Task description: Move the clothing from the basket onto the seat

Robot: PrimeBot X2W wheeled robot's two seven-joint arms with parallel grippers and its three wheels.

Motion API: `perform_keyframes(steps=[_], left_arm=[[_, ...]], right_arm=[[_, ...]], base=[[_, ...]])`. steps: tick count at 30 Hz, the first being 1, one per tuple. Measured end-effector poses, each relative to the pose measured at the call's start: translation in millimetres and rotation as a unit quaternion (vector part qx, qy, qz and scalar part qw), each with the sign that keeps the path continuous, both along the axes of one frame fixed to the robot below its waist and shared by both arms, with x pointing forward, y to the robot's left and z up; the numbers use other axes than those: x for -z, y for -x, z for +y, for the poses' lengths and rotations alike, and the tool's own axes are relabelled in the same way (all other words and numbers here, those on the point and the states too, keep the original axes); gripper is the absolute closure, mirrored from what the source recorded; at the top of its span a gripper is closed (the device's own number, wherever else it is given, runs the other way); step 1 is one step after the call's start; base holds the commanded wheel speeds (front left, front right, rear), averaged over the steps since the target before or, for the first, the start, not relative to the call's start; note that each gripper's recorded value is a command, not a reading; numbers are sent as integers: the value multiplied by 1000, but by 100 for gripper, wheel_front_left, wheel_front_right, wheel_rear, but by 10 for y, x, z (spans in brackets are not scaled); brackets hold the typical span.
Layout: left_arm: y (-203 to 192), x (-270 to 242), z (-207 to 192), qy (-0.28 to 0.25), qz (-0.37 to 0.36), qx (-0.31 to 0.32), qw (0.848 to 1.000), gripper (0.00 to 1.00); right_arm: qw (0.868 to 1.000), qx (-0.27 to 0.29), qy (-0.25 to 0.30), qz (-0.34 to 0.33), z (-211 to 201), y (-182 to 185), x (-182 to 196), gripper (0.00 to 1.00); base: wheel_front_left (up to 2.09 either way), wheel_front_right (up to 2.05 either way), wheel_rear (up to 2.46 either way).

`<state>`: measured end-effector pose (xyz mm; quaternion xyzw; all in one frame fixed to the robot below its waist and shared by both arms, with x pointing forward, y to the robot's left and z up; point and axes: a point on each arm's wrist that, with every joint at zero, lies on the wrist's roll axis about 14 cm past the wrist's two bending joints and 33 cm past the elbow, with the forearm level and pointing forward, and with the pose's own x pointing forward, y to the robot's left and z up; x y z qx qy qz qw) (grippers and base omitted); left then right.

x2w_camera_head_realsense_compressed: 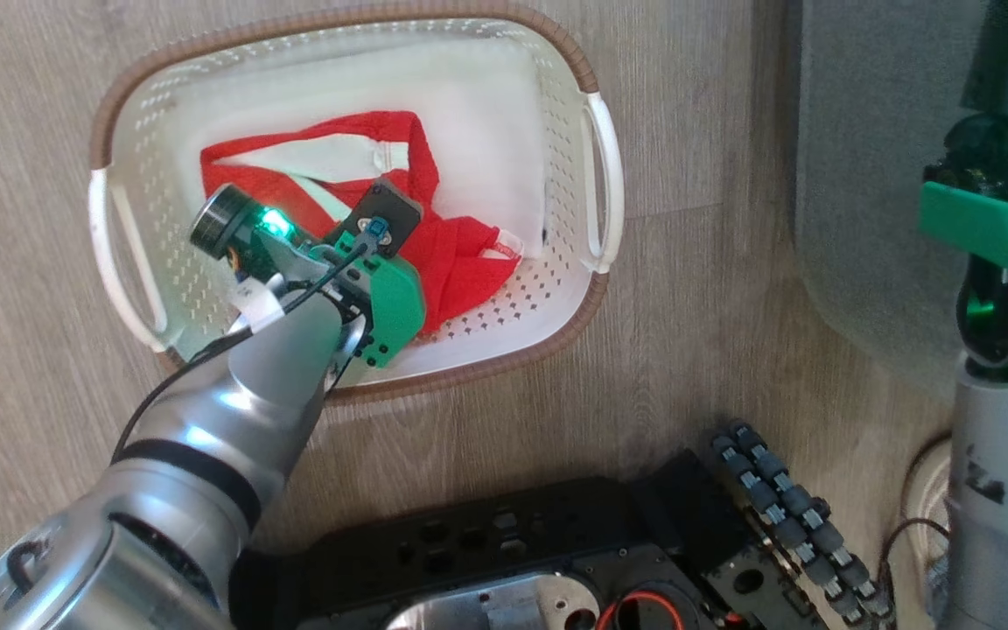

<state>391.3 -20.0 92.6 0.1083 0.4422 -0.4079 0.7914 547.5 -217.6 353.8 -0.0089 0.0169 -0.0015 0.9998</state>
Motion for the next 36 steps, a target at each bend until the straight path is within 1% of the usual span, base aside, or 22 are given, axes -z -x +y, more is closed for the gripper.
perform_keyframes(steps=[5, 10, 12, 14, 15, 21, 29, 36], left_arm=[[-183, -247, -54, 23, -30, -20, 999, 100], [-322, -615, -112, 50, -63, -37, 996, 100], [-398, -807, -146, 61, -85, -45, 994, 100], [-510, -1071, -224, 86, -109, -59, 989, 100], [-510, -1071, -224, 86, -109, -59, 989, 100], [-694, -1899, -358, 146, -181, -87, 969, 100], [-576, -2862, -334, 195, -255, -107, 941, 100], [-599, -3790, -233, 227, -348, -118, 902, 100]], right_arm=[[1000, 1, -12, -9, 19, -7, -129, 0], [1000, 2, -26, -16, 45, 7, -299, 0], [999, 1, -30, -18, 60, 22, -375, 0], [999, 1, -37, -13, 77, 70, -424, 0], [999, 1, -37, -13, 77, 70, -424, 0], [999, 8, -50, -10, 73, 293, -652, 0], [998, 17, -62, -9, 60, 769, -969, 0], [997, 10, -71, -25, 131, 1165, -1243, 0]], base=[[0, 0, 0], [0, 0, 0], [0, 0, 0], [0, 0, 0], [0, 0, 0], [0, 0, 0], [0, 0, 0], [0, 0, 0]])
